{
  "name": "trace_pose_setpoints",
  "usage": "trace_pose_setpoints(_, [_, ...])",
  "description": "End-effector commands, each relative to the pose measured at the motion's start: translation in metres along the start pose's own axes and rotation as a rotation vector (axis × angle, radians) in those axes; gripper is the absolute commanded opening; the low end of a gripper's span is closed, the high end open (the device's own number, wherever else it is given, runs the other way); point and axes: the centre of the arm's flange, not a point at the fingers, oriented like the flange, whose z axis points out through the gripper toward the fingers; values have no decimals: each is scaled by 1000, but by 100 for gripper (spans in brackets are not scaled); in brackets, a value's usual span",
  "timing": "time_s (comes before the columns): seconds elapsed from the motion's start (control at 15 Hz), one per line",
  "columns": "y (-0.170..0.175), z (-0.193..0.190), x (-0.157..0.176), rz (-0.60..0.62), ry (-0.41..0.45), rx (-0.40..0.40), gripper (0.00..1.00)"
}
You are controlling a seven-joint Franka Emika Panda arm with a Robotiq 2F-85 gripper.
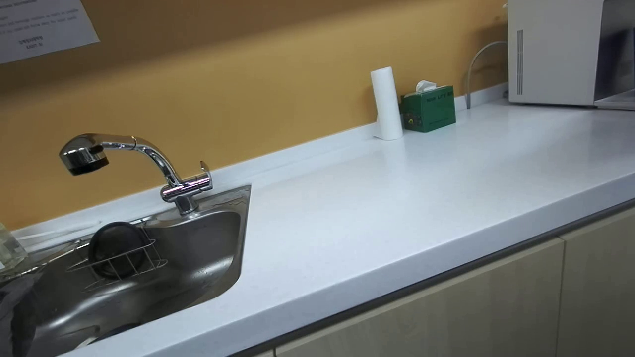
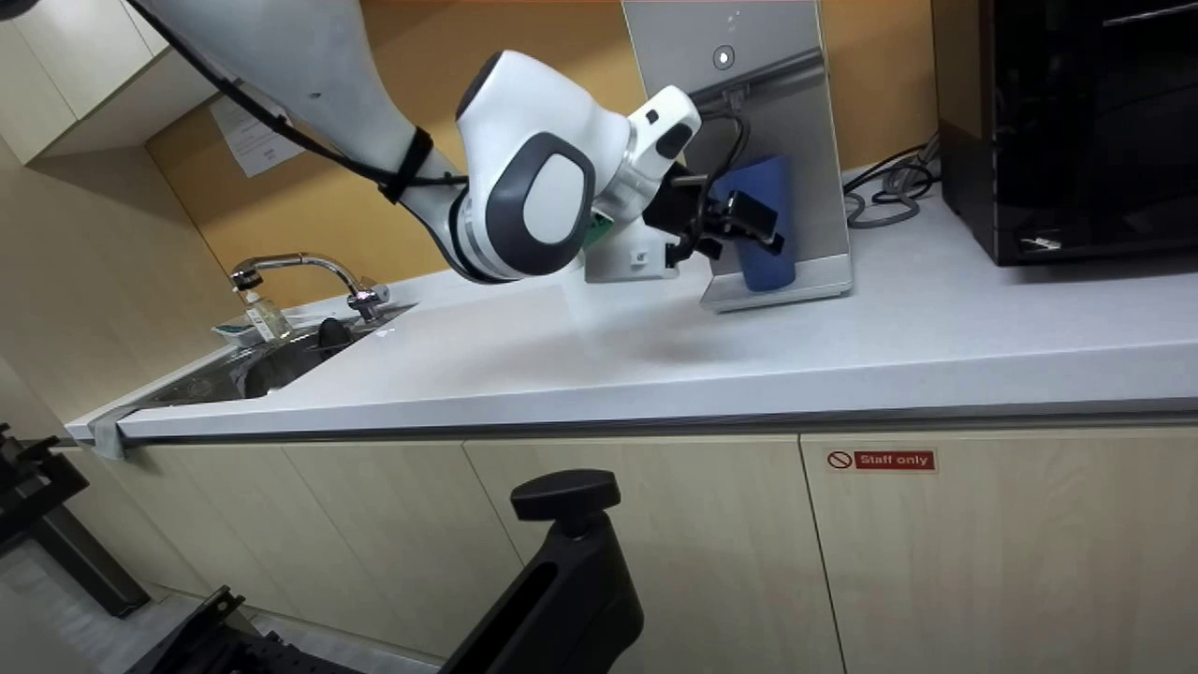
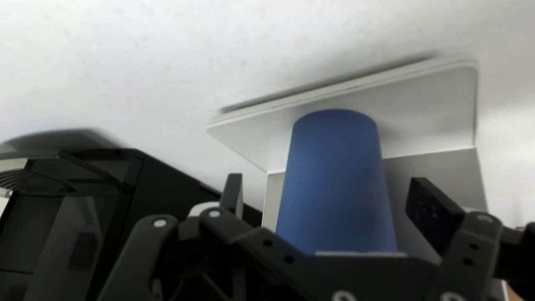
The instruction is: Put the cup under the tap dispenser
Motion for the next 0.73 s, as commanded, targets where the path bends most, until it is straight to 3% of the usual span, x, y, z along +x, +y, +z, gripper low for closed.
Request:
trace_pose_setpoints(0.0, [-14, -38, -19, -48, -142, 115, 100])
trace_pose_setpoints(0.27, [-49, -72, -28, -110, -320, 213, 100])
trace_pose_setpoints(0.47, [-61, -105, -29, -116, -411, 183, 100])
trace_pose_setpoints(0.67, [-51, -131, -22, -114, -438, 151, 100])
